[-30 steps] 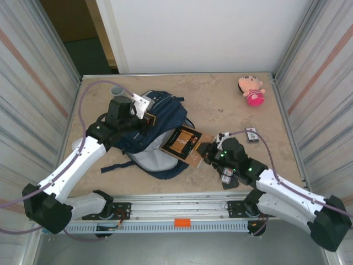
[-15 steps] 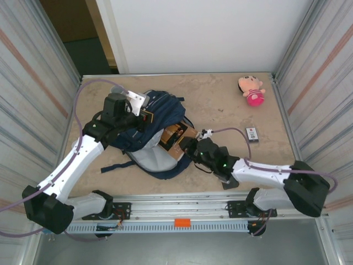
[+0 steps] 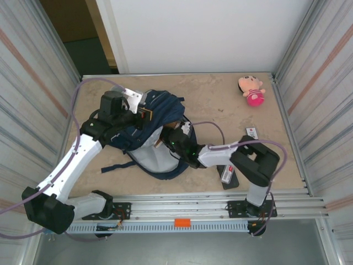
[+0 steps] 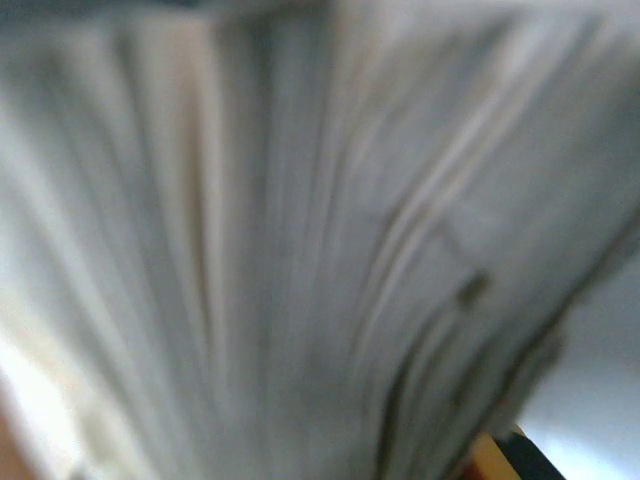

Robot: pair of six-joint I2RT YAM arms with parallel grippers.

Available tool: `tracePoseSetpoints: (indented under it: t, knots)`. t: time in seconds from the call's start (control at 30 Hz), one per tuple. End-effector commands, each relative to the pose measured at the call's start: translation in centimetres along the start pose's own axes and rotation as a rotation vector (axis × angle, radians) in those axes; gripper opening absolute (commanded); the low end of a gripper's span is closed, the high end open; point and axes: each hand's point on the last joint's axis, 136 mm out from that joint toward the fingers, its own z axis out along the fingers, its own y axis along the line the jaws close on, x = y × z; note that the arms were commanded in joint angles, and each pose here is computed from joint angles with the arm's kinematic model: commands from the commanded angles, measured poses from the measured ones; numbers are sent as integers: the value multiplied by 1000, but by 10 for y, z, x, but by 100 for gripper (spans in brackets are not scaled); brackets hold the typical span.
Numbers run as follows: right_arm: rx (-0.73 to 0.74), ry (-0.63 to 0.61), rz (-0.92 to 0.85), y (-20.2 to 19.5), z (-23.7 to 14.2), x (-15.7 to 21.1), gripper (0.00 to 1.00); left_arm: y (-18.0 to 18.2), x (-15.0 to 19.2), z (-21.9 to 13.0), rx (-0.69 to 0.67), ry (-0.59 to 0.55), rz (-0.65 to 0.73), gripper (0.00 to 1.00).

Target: Pack books, pencil case, and school supplies into a backpack

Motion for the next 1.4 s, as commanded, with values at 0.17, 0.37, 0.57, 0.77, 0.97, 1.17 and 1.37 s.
tracePoseSetpoints:
  t: [0.17,0.37,0.57,0.77,0.97,1.17,1.37]
  knots:
    - [-111,-102,87,33,52,-5,0,-30,-69,-33,115,-233,72,0]
    - [-17,-102,82,6,79,4,5,-24,-70,-31,91,-237,59,0]
    - [75,-36,122,-23,74,13,41,-6,-65,-28,15,-231,28,0]
    - [207,47,59,-51,32,16,67,3,-54,-26,-26,-208,29,0]
    - [215,126,37,-55,-6,16,75,12,-42,-26,-73,-196,28,0]
    - [199,235,-30,-48,-55,10,74,18,-28,-25,-109,-162,54,0]
    - [279,213,-217,-29,-119,-30,74,16,-10,-17,-78,-131,48,0]
